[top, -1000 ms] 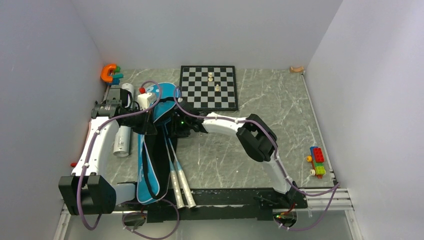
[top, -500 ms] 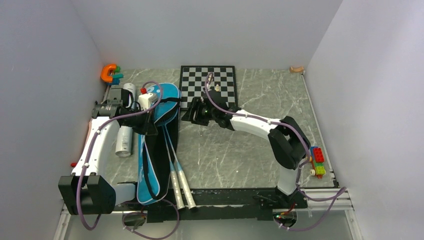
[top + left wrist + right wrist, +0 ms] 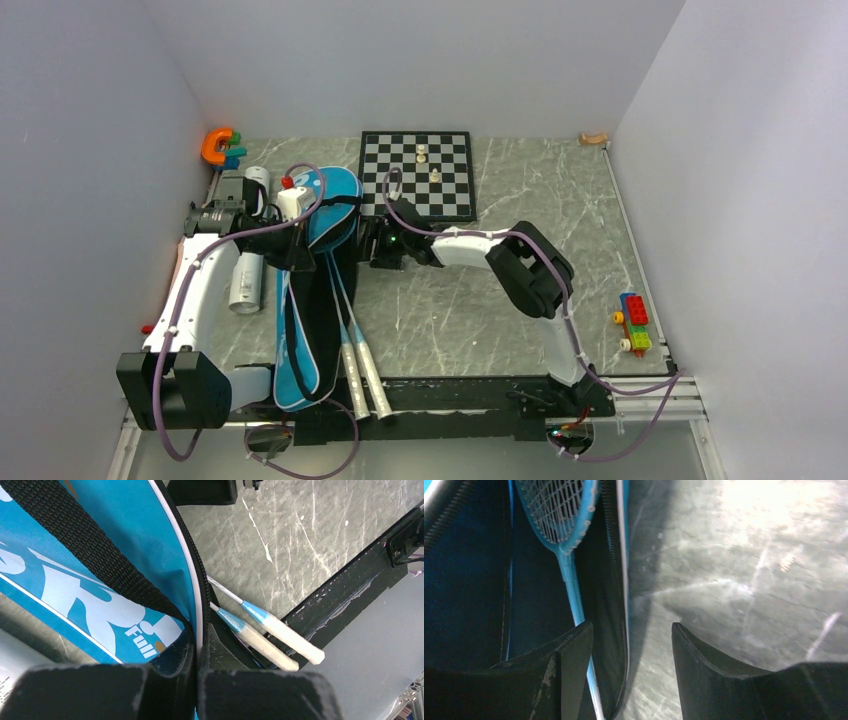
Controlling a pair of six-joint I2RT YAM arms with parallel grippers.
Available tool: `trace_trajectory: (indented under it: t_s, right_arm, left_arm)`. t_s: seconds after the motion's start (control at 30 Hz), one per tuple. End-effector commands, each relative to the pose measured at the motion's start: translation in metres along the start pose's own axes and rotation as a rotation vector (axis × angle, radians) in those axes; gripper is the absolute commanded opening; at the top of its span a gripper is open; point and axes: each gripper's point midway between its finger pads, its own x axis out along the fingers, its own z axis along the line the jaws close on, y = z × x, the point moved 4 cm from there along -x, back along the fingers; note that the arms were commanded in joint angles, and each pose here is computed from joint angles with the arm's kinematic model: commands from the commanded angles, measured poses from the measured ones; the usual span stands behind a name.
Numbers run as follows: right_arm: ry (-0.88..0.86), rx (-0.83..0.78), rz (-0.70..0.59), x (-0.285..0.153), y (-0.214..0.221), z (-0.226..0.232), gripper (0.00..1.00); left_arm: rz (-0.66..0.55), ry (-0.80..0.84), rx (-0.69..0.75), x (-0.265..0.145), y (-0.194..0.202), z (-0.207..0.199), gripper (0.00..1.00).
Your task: Pack up the badminton gear
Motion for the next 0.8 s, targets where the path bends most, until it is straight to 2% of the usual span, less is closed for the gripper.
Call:
trace_trajectory:
  t_s: [0.0, 0.17, 0.27, 0.4, 0.5, 0.53, 0.77]
  right_arm:
    - [-0.073, -0.007, -0.048, 0.015, -0.01, 0.021, 0.62]
    - [-0.071, 0.003, -0.024, 0.033, -0.005, 0.02, 0.59]
    - [-0.075, 0.011, -0.004, 0.044, 0.0, 0.019, 0.51]
    - [-0.067, 0.016, 0.015, 0.048, 0.012, 0.015, 0.33]
    - [-0.075, 0.024, 0.021, 0.04, 0.015, 0.014, 0.04]
    - [-0.082, 0.021, 0.012, 0.033, 0.013, 0.017, 0.0]
    - [-0.191, -0.051, -0.055, -0.047, -0.007, 0.074, 0.0]
  left_arm:
    - [-0.056, 0.044, 0.03, -0.007, -0.008, -0.013, 0.0]
    - [-0.057, 0.04, 0.033, -0.008, -0.007, -0.013, 0.0]
    - [-0.051, 0.046, 0.05, -0.007, -0.007, -0.017, 0.0]
    - [-0.05, 0.047, 0.057, -0.007, -0.006, -0.019, 0.0]
    - [-0.05, 0.05, 0.058, -0.007, -0.005, -0.02, 0.0]
    - [-0.05, 0.051, 0.06, -0.007, -0.004, -0.02, 0.0]
    - [-0.048, 0.047, 0.089, -0.008, 0.004, -0.026, 0.01]
